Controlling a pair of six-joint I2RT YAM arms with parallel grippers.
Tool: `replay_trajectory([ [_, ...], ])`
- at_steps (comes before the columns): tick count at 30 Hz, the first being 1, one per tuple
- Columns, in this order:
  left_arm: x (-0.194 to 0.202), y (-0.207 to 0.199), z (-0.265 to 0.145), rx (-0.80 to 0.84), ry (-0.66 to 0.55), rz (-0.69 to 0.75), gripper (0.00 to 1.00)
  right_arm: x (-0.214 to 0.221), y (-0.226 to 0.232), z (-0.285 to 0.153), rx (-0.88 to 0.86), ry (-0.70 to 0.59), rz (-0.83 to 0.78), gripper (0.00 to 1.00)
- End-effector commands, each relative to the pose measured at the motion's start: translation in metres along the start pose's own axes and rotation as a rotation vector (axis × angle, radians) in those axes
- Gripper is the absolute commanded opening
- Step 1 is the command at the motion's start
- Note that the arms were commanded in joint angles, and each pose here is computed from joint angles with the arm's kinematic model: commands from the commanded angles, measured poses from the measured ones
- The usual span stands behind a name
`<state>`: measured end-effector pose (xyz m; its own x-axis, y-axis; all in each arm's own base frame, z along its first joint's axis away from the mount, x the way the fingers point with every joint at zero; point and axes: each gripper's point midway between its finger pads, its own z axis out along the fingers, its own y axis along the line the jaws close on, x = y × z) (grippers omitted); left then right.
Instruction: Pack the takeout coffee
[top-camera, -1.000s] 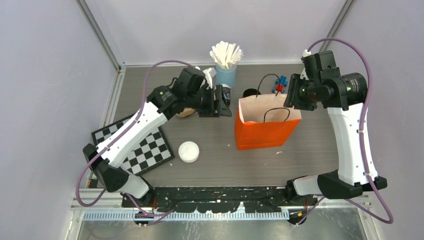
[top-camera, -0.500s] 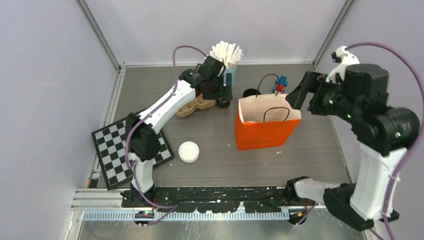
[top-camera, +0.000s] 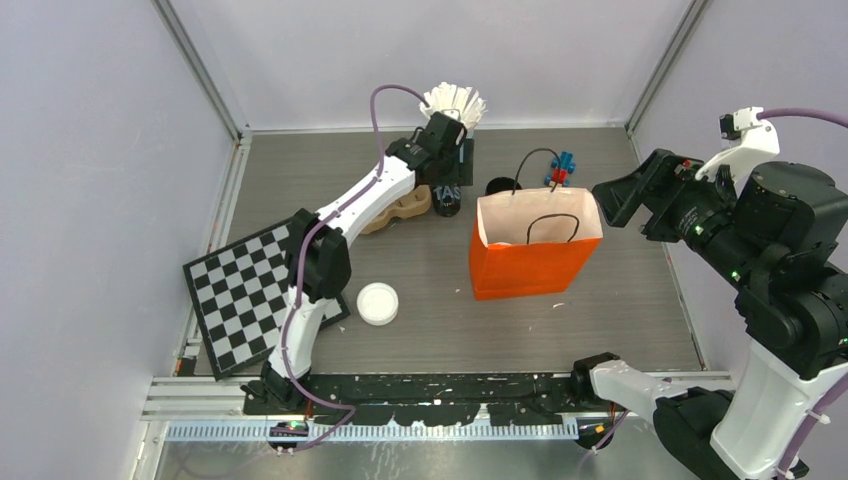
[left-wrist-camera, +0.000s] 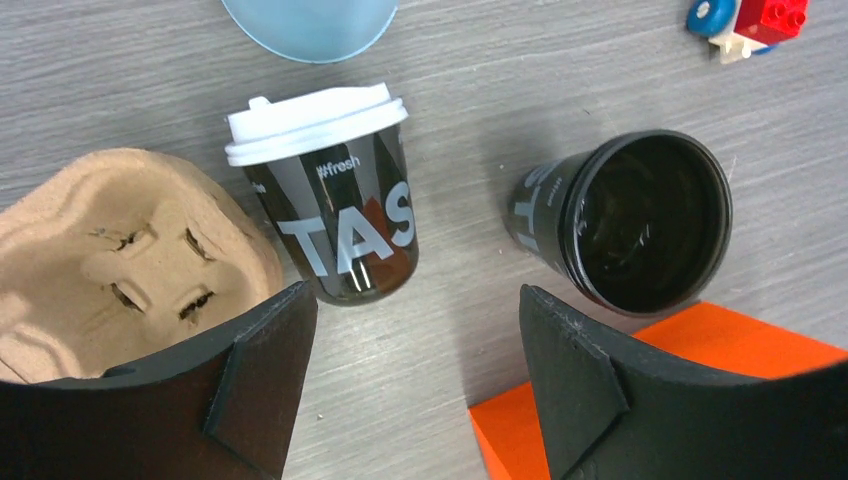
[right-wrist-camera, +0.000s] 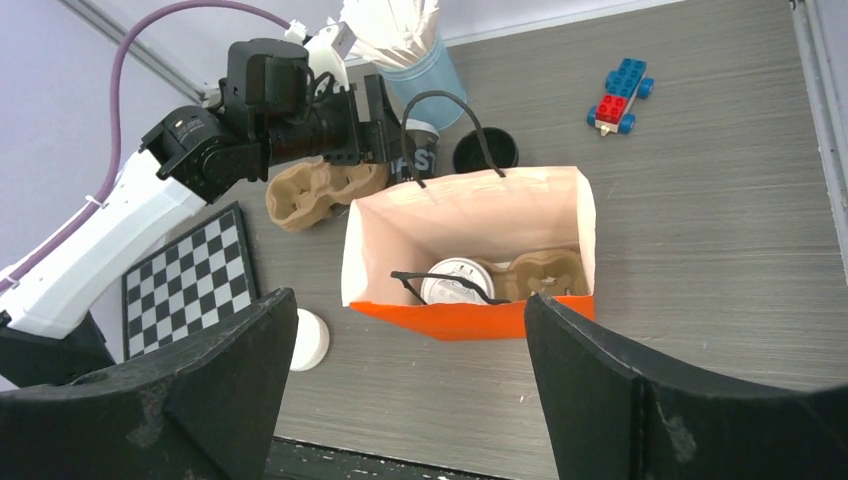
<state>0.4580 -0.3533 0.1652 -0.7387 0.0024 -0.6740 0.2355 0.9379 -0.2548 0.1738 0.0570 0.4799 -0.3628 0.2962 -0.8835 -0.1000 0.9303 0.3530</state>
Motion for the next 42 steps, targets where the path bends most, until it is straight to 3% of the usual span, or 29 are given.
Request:
replay_trajectory([
  [1,-0.025,0.005,0.009,-0.031,-0.11,0.005,0.76,-0.013,-0.003,0.007,0.026,-0.046,-0.009,0.88],
  [32,0.023,0.04,0.074,-0.176,-0.017,0.073,0.77,-0.015,-0.012,0.004,0.056,-0.04,-0.132,0.89],
  [42,0.023,0.031,0.071,-0.155,-0.03,0.131,0.6,-0.013,-0.015,0.003,0.07,-0.036,-0.128,0.89],
])
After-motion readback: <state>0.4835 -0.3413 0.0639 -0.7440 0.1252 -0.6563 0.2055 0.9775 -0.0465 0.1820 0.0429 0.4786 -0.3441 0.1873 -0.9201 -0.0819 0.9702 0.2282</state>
